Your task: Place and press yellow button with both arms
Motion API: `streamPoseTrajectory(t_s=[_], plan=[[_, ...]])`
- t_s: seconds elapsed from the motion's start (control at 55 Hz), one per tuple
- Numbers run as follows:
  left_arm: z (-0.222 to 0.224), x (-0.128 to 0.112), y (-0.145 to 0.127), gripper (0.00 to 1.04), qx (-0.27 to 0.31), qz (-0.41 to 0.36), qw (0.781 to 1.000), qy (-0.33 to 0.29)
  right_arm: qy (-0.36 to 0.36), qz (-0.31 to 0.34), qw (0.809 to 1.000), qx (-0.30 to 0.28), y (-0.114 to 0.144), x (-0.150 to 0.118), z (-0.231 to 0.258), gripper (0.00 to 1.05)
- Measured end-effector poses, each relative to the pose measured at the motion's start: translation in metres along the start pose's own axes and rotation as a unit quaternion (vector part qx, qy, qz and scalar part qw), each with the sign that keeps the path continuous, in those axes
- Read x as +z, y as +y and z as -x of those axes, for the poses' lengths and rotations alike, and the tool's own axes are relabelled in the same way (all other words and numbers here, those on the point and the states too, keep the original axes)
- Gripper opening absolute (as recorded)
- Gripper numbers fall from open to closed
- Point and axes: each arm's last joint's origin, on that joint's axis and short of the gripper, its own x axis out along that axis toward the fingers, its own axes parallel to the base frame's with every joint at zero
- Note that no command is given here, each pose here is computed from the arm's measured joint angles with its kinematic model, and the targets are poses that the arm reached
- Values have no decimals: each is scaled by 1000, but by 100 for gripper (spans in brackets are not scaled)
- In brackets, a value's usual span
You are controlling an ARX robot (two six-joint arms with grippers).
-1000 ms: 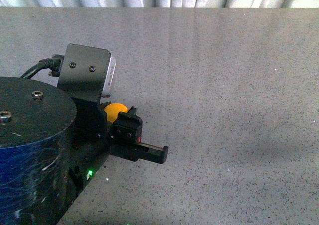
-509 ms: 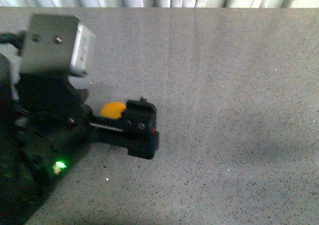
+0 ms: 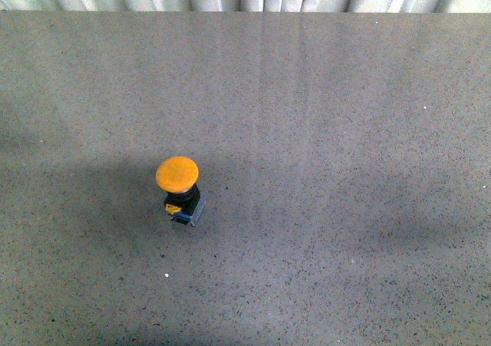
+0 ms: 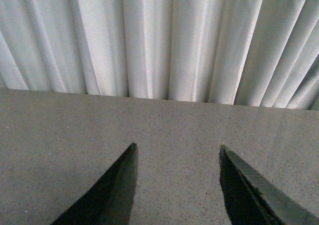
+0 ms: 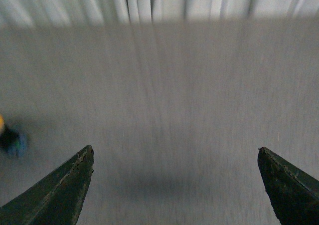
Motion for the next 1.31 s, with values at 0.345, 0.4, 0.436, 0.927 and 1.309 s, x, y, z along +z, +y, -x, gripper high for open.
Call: streamPoseTrajectory(t_s=[0.345,0.4,0.436,0.927,1.309], plan=[[26,-11,14,1,-3,-10,1000,3,61,97,988,107,47,65,-87,96],[30,-13,14,1,-3,-10,1000,4,61,123,980,144,67,70,-106,96],[31,-14,14,1,-2,-10,1000,4,65,137,974,170,79,71,-115,96],[50,-19,15,1,-3,-11,1000,-4,150,227,909,315,180,42,-192,55],[60,-18,15,1,-3,-11,1000,-6,195,214,893,345,202,20,-209,1]])
